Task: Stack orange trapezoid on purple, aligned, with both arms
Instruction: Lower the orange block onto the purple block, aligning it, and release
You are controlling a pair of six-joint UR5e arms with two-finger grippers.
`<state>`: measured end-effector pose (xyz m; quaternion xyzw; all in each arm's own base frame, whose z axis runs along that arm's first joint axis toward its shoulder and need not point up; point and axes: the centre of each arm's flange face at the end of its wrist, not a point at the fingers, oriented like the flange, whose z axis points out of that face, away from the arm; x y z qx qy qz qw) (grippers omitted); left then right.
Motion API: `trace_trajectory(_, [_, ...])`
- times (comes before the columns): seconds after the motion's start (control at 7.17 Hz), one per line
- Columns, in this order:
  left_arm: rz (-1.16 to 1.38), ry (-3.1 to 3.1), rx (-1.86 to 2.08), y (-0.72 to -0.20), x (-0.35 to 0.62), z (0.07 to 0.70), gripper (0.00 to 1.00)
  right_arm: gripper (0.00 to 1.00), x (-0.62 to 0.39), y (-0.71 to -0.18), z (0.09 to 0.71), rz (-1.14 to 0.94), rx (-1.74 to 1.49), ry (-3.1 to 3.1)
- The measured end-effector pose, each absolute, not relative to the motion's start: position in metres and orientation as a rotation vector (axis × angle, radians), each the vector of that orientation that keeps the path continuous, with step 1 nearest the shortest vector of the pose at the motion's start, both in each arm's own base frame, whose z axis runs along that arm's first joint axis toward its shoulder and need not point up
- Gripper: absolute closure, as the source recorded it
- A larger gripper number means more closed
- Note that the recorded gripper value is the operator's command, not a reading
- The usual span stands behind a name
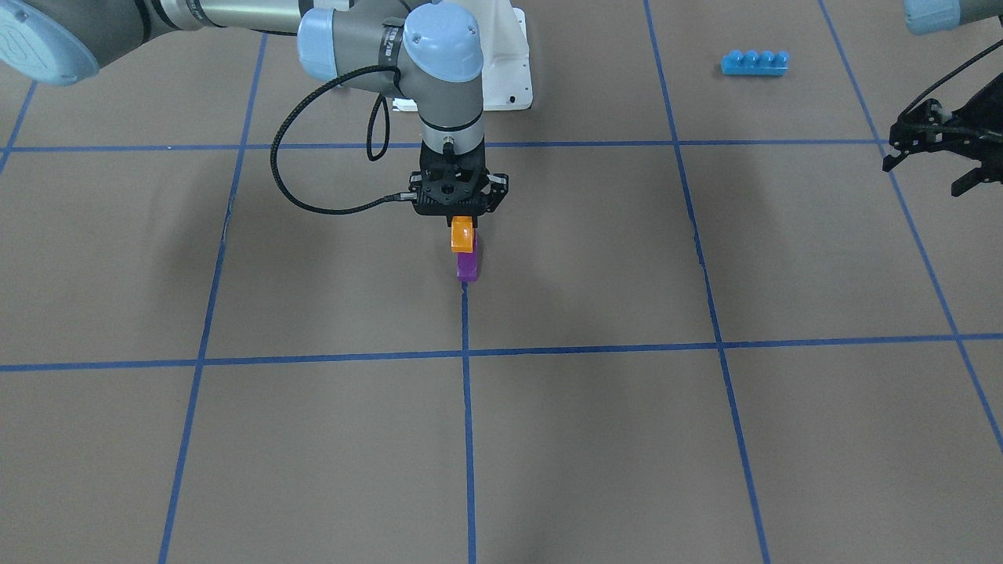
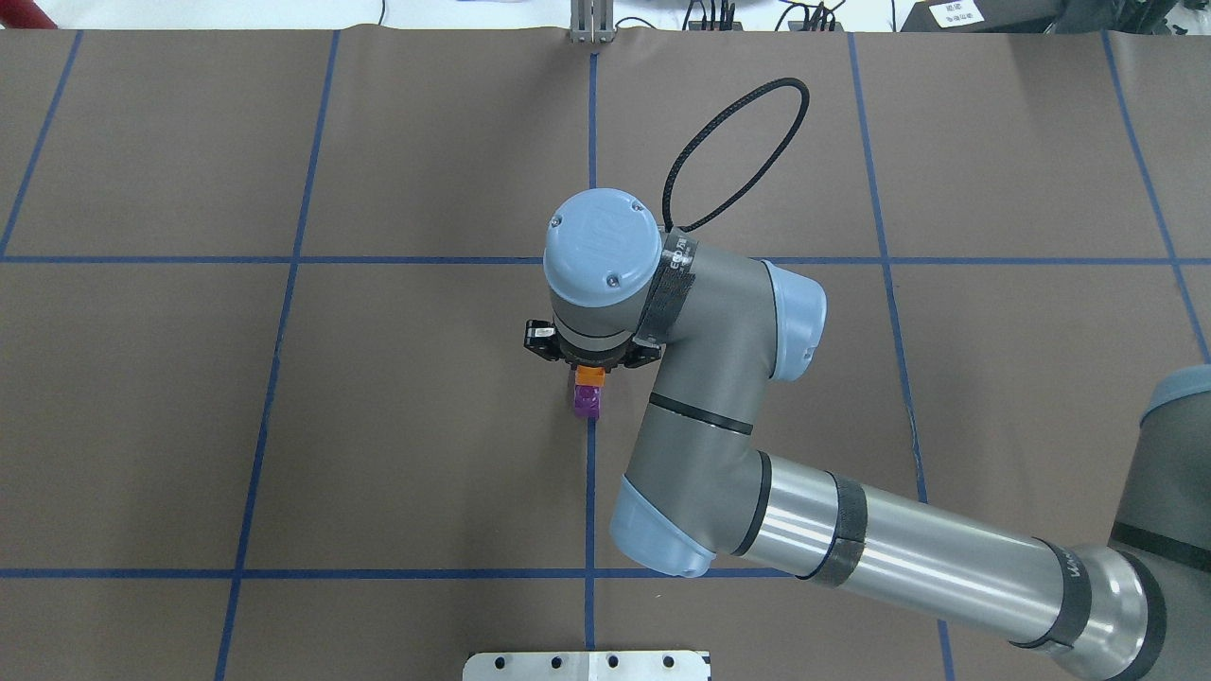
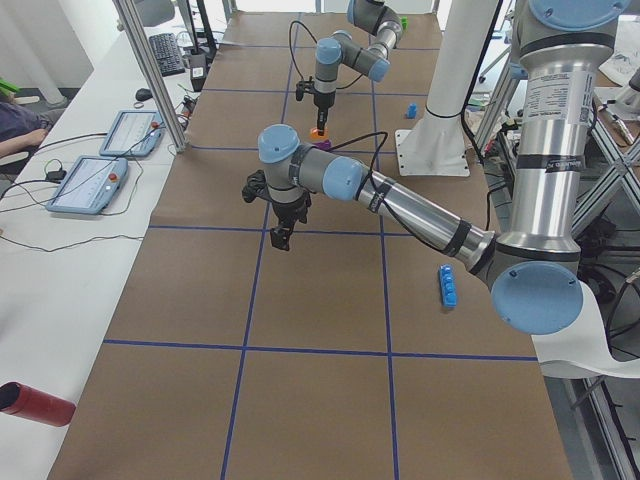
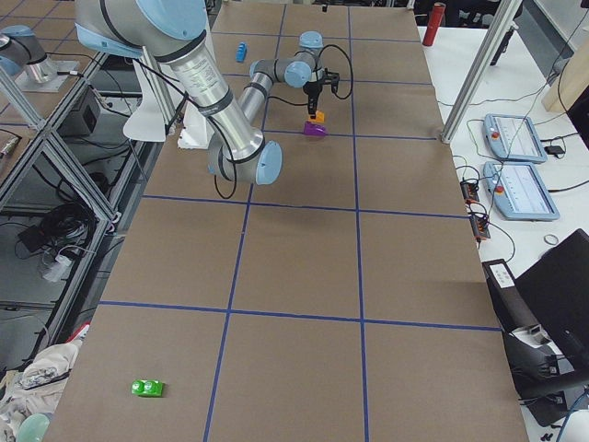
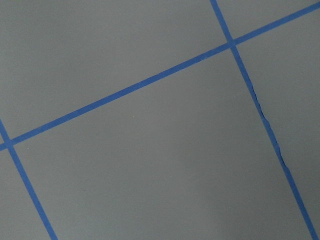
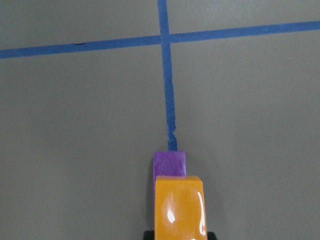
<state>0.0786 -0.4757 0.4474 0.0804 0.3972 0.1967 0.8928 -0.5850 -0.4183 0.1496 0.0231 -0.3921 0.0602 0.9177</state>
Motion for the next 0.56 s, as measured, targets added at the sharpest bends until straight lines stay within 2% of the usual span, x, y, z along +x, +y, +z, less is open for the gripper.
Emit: trace_trajectory(0.56, [0.409,0.827,0.164,-0.4757,0.0798,0.4480,0.00,1.00,-0.5932,-0.4116,0.1534,0.115,0.044,-0.795])
